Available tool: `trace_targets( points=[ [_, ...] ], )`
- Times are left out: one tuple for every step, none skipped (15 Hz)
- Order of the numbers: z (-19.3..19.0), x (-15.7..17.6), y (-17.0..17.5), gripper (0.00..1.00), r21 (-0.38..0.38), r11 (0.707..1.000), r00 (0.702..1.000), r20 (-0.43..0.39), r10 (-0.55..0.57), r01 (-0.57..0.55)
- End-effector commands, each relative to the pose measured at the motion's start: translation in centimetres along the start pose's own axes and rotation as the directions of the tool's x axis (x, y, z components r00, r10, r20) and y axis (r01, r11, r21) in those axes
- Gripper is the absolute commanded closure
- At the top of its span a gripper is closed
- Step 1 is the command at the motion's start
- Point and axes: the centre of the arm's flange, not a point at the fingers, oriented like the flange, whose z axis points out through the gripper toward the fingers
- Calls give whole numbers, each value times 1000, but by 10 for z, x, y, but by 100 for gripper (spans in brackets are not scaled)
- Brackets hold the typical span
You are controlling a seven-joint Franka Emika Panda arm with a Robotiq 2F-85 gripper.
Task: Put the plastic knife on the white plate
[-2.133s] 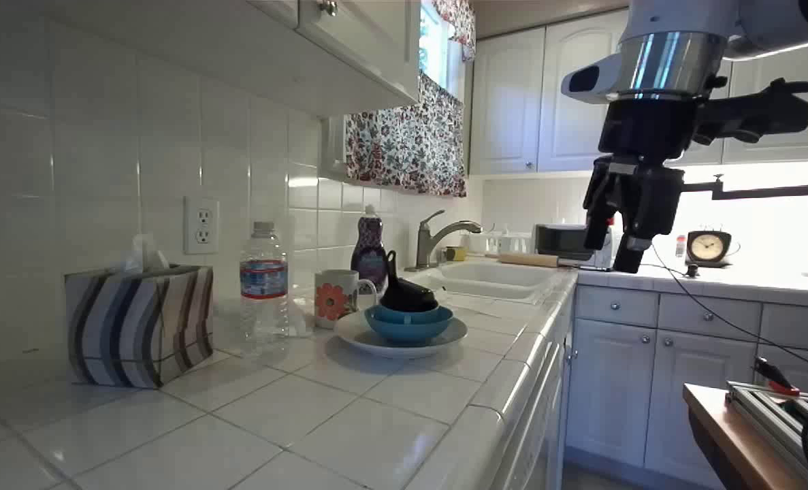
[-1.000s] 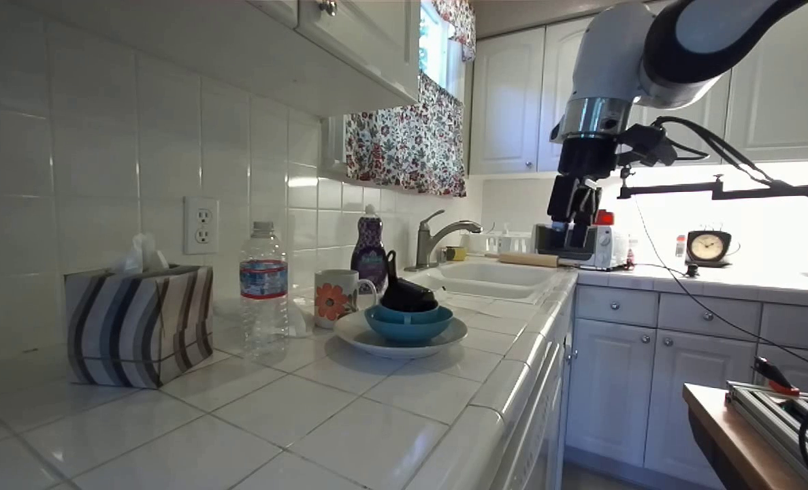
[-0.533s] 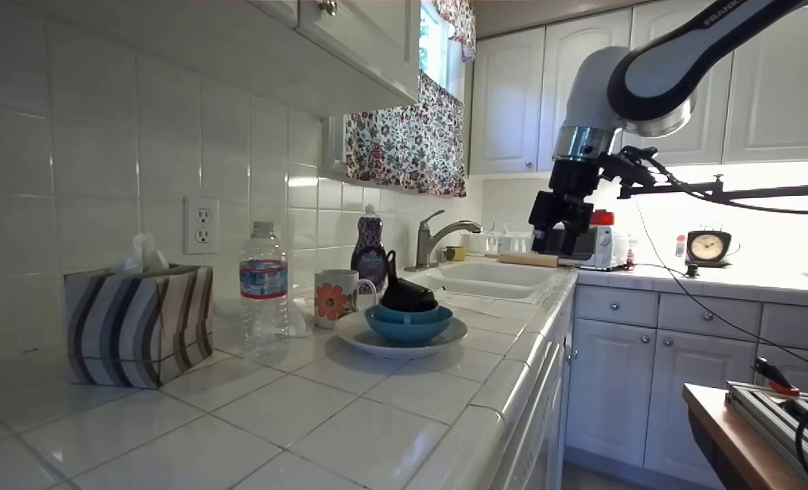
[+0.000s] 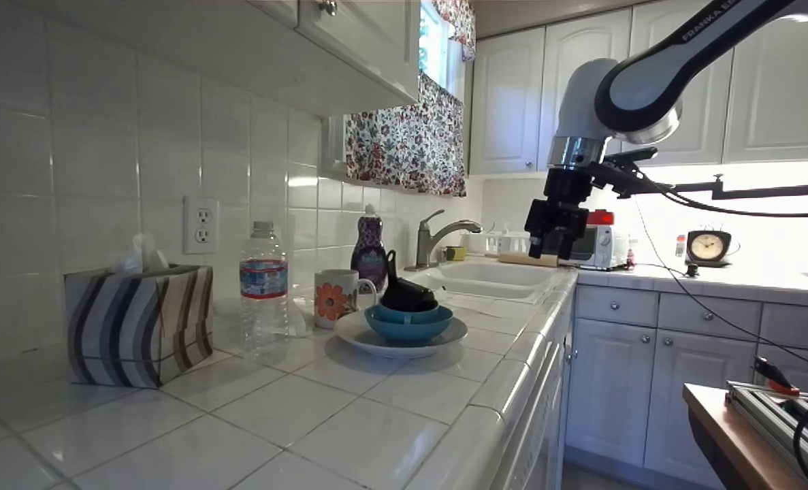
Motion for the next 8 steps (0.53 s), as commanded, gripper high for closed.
trace_targets(
  points=[
    [13, 30, 13, 0, -36, 999, 999, -23, -28, 27],
    [17, 35, 17, 0, -45, 999, 999, -25, -31, 30],
    [21, 41, 19, 0, -45, 999, 999, -27, -32, 31],
    [25, 46, 21, 0, -48, 998, 999, -31, -34, 32],
    [30, 52, 23, 0, -52, 998, 999, -37, -34, 32],
    [35, 57, 24, 0, -46, 998, 999, -40, -36, 34],
    [43, 64, 26, 0, -40, 999, 999, -42, -29, 28],
    [49, 70, 26, 0, -36, 999, 998, -48, -35, 34]
  ],
)
